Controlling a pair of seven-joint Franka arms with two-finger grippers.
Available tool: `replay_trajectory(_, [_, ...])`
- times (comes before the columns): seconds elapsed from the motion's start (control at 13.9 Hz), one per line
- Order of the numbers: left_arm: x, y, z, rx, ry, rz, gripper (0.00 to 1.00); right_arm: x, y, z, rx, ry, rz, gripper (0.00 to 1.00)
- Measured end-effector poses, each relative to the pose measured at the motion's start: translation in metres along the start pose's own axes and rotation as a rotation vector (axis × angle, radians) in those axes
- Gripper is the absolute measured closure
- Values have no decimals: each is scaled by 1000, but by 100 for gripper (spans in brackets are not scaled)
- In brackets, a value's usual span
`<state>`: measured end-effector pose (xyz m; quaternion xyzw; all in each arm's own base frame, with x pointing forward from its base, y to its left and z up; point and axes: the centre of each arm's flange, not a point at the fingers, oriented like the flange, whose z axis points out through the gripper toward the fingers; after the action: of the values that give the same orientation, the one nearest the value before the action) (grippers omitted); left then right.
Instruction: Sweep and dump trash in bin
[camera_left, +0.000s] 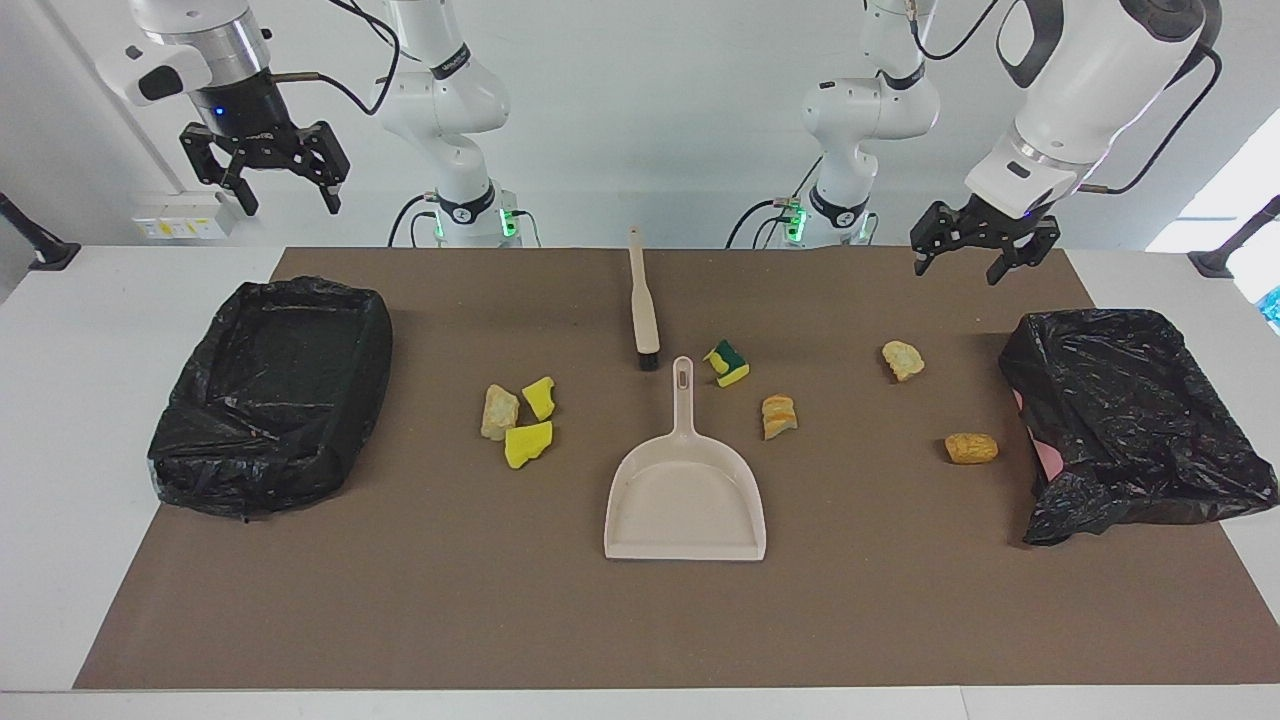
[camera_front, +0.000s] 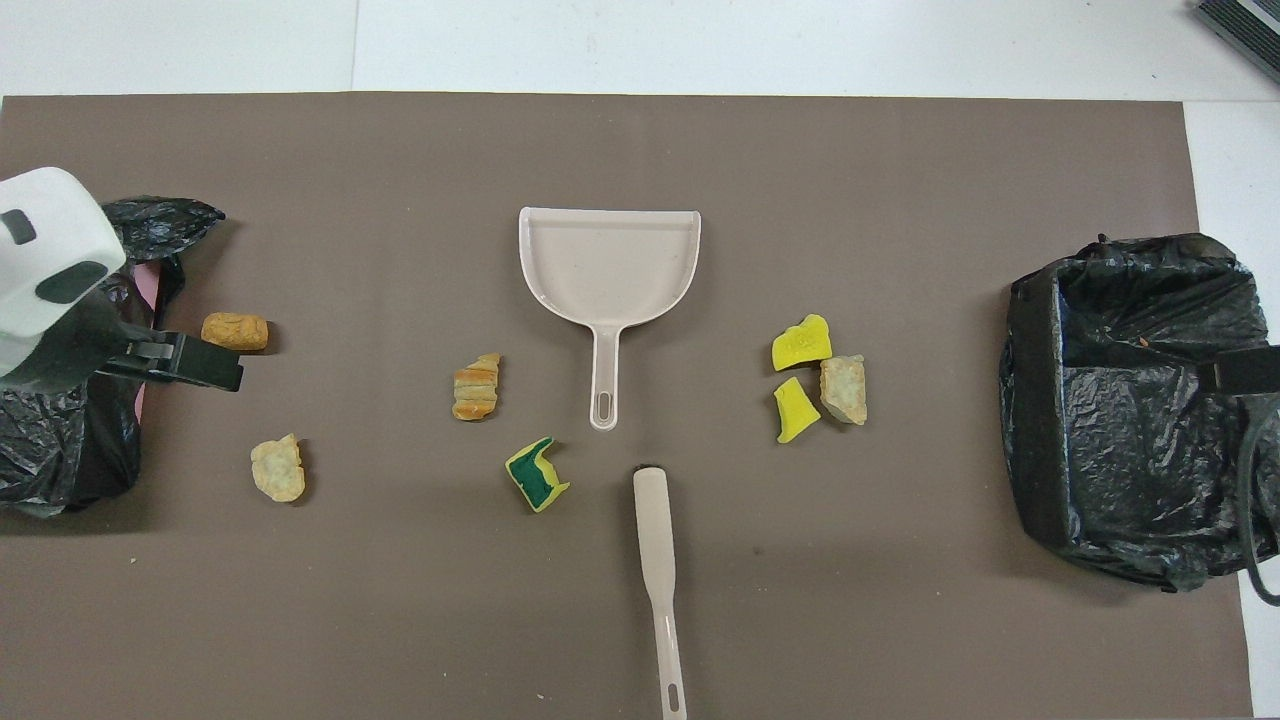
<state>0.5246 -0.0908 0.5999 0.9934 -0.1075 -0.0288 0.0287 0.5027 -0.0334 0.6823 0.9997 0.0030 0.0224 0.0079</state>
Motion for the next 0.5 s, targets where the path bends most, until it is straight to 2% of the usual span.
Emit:
replay_trajectory(0.36, [-6,67,30,-7,-26,44,0,-4,0,2,1,-6,58,0])
replay_trajectory(0.5, [-10,97,43,-9,-13,42,0,-5,0,1,2,-4,58,0])
